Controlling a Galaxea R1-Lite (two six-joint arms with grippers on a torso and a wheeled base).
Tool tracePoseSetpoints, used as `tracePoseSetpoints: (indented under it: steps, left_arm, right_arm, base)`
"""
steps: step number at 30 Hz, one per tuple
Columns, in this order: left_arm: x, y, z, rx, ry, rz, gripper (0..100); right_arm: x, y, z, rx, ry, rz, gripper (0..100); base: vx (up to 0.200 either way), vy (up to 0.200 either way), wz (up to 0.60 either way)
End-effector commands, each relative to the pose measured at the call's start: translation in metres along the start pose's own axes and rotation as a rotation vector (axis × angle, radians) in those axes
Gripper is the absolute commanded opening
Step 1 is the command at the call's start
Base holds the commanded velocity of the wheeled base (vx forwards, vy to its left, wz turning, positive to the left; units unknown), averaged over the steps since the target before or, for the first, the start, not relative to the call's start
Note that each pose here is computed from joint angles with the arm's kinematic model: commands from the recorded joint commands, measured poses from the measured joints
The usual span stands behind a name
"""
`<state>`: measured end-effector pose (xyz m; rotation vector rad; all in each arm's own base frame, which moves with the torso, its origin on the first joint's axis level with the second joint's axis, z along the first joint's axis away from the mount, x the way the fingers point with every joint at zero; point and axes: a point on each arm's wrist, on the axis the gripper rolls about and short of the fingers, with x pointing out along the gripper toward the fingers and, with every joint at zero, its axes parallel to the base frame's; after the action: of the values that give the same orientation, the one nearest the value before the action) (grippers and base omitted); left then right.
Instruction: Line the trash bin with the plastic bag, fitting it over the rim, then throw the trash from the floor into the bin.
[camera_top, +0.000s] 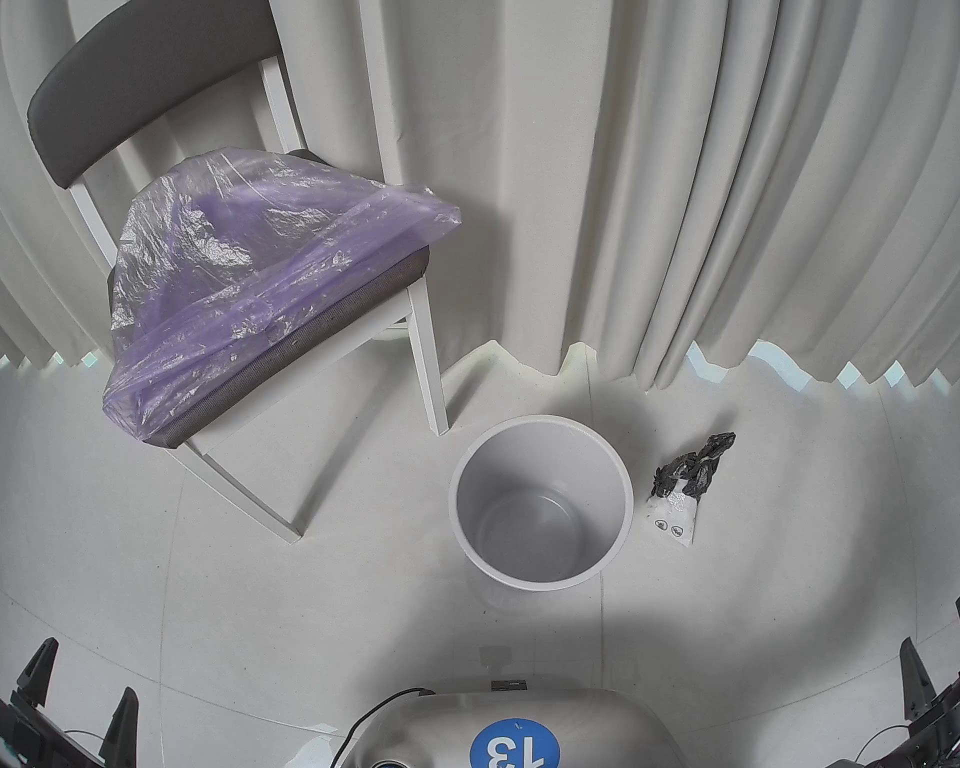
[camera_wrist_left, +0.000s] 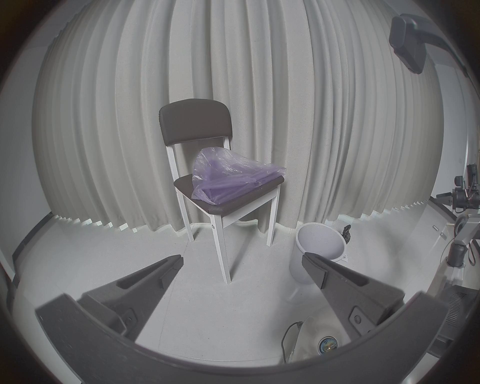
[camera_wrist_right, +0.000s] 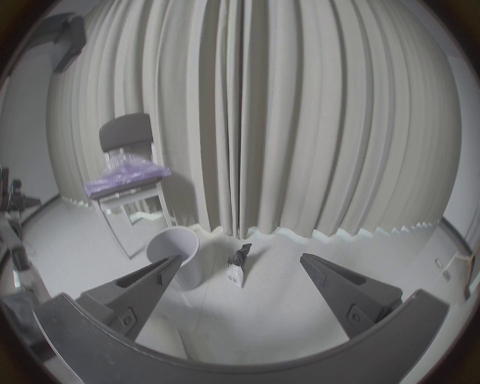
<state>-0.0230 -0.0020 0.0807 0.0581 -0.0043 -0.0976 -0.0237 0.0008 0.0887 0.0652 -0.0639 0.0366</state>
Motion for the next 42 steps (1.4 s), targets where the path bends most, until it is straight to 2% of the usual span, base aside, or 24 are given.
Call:
tracePoseSetpoints:
  steps: [1, 3, 6, 7, 8, 9, 10, 11, 12, 15, 16, 17, 20, 24, 25, 26, 27, 28, 30, 36, 42]
  left_arm:
    - [0.000, 0.000, -0.005, 0.006, -0.002, -0.008, 100]
    - [0.000, 0.000, -0.005, 0.008, -0.002, -0.008, 100]
    - [0.000, 0.000, -0.003, -0.005, -0.014, -0.009, 100]
    - [-0.002, 0.000, 0.008, -0.031, -0.073, -0.019, 100]
    - [-0.008, 0.000, 0.030, -0.097, -0.163, -0.056, 100]
    - [-0.012, 0.000, 0.048, -0.156, -0.216, -0.109, 100]
    - [-0.014, 0.000, 0.057, -0.185, -0.223, -0.139, 100]
    - [-0.014, 0.000, 0.058, -0.186, -0.221, -0.141, 100]
    - [-0.012, 0.001, 0.071, -0.173, -0.205, -0.154, 100]
    - [0.004, 0.004, 0.106, -0.064, -0.130, -0.119, 100]
    - [0.006, 0.005, 0.110, -0.053, -0.120, -0.111, 100]
    - [0.017, 0.007, 0.123, -0.022, -0.087, -0.077, 100]
    - [0.039, 0.011, 0.141, 0.013, -0.024, -0.014, 100]
    - [0.062, 0.014, 0.137, 0.062, 0.090, 0.000, 100]
    - [0.076, 0.016, 0.130, 0.071, 0.163, 0.018, 100]
    - [0.076, 0.016, 0.130, 0.071, 0.163, 0.018, 100]
    - [0.089, 0.018, 0.128, 0.073, 0.222, 0.047, 100]
    - [0.089, 0.018, 0.128, 0.073, 0.222, 0.047, 100]
    - [0.112, 0.021, 0.125, 0.087, 0.313, 0.087, 100]
    - [0.151, 0.027, 0.114, 0.176, 0.480, 0.155, 100]
    - [0.192, 0.033, 0.110, 0.189, 0.501, 0.203, 100]
  right_arm:
    - [-0.014, 0.004, 0.050, 0.077, -0.140, 0.011, 100]
    - [-0.015, 0.004, 0.053, 0.028, -0.098, 0.017, 100]
    - [-0.009, 0.004, 0.057, 0.013, -0.054, 0.016, 100]
    - [-0.007, 0.004, 0.060, 0.013, -0.047, 0.015, 100]
    - [-0.006, 0.005, 0.065, 0.016, -0.056, 0.019, 100]
    - [-0.005, 0.005, 0.067, 0.017, -0.054, 0.023, 100]
    - [-0.004, 0.005, 0.068, 0.015, -0.048, 0.021, 100]
    - [-0.004, 0.005, 0.068, 0.014, -0.052, 0.022, 100]
    - [0.000, 0.005, 0.072, 0.008, -0.039, 0.024, 100]
    - [0.013, 0.006, 0.087, -0.004, 0.005, 0.060, 100]
    - [0.015, 0.007, 0.088, -0.001, 0.016, 0.070, 100]
    - [0.022, 0.007, 0.090, 0.011, 0.036, 0.089, 100]
    - [0.040, 0.008, 0.102, 0.033, 0.040, 0.101, 100]
    - [0.070, 0.008, 0.124, 0.028, 0.033, 0.103, 100]
    - [0.085, 0.009, 0.131, 0.028, 0.034, 0.106, 100]
    - [0.085, 0.009, 0.131, 0.028, 0.034, 0.106, 100]
    - [0.098, 0.009, 0.136, 0.031, 0.045, 0.117, 100]
    - [0.098, 0.009, 0.136, 0.031, 0.045, 0.117, 100]
    - [0.114, 0.014, 0.147, 0.035, 0.048, 0.166, 100]
    - [0.134, 0.021, 0.151, 0.044, 0.092, 0.213, 100]
    - [0.135, 0.023, 0.149, 0.051, 0.104, 0.235, 100]
  base:
    - [0.000, 0.000, 0.00]
    - [0.000, 0.000, 0.00]
    - [0.000, 0.000, 0.00]
    - [0.000, 0.000, 0.00]
    - [0.000, 0.000, 0.00]
    - [0.000, 0.000, 0.00]
    - [0.000, 0.000, 0.00]
    - [0.000, 0.000, 0.00]
    - [0.000, 0.000, 0.00]
    - [0.000, 0.000, 0.00]
    - [0.000, 0.000, 0.00]
    - [0.000, 0.000, 0.00]
    - [0.000, 0.000, 0.00]
    - [0.000, 0.000, 0.00]
    - [0.000, 0.000, 0.00]
    - [0.000, 0.000, 0.00]
    - [0.000, 0.000, 0.00]
    - [0.000, 0.000, 0.00]
    - [0.000, 0.000, 0.00]
    - [0.000, 0.000, 0.00]
    - [0.000, 0.000, 0.00]
